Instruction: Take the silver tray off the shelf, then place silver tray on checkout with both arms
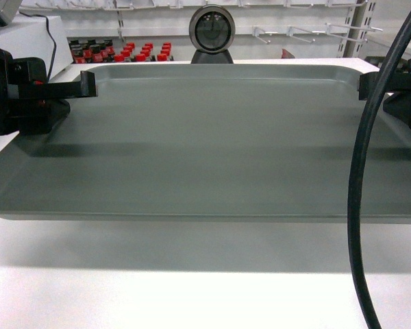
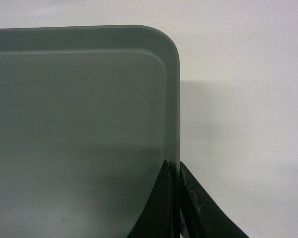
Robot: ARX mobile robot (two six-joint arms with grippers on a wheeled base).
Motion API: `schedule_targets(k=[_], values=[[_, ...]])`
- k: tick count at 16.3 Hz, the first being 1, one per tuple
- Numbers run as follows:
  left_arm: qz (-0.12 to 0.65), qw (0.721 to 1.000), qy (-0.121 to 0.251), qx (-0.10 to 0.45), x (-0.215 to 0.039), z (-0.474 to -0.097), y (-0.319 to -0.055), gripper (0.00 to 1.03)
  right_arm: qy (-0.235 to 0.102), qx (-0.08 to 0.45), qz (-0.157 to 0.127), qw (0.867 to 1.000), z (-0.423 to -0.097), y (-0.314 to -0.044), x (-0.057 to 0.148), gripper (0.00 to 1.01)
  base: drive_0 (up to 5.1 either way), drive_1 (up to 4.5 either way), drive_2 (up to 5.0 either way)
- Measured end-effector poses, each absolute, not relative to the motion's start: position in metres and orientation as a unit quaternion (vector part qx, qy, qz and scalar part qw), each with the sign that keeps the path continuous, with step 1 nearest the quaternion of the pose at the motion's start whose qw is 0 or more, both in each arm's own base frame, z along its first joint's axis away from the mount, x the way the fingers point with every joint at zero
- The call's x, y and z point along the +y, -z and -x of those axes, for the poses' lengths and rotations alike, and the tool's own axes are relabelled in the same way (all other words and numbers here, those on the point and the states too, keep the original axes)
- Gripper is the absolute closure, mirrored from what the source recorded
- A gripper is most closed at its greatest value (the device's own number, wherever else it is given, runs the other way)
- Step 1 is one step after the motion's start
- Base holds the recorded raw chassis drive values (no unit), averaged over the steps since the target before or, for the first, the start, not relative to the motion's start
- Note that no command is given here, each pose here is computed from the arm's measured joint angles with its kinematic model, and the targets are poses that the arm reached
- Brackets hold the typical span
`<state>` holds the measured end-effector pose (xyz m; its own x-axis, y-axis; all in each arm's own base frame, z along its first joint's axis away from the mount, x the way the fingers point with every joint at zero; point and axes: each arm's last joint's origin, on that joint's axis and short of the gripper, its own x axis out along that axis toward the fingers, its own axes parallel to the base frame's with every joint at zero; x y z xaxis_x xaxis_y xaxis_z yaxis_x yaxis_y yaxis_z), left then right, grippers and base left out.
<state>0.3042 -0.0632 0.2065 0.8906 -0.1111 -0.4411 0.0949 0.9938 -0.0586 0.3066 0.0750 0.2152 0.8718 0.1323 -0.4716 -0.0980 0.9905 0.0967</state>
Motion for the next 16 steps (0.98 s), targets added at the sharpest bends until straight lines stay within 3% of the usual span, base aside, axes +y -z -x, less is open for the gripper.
schedule_targets(k=[3,4,5,6,8,16], values=[[0.018,0.972,0.053,0.228,-0.063,-0.304,-0.207,1.0,-0.06,0.246,-0.035,0.967,-0.307,-0.215,0.075,0.99,0.0,0.0,0.0],[-0.001,0.976,0.028,0.218,-0.066,-0.305,-0.206,1.0,-0.077,0.213,-0.049,0.973,-0.308,-0.215,0.075,0.99,0.0,0.0,0.0],[-0.061,0.976,-0.077,0.196,-0.077,-0.312,-0.212,0.99,-0.126,0.135,-0.075,0.98,-0.316,-0.21,0.072,0.99,0.0,0.0,0.0],[-0.081,0.976,-0.072,0.191,-0.083,-0.34,-0.225,0.99,-0.125,0.15,-0.077,0.978,-0.342,-0.211,0.064,0.99,0.0,0.0,0.0],[-0.084,0.975,-0.065,0.196,-0.087,-0.359,-0.223,0.99,-0.117,0.176,-0.062,0.975,-0.365,-0.209,0.06,0.99,0.0,0.0,0.0],[-0.104,0.957,-0.062,0.265,-0.092,-0.402,-0.177,0.99,-0.115,0.255,-0.016,0.96,-0.43,-0.176,0.057,0.99,0.0,0.0,0.0]])
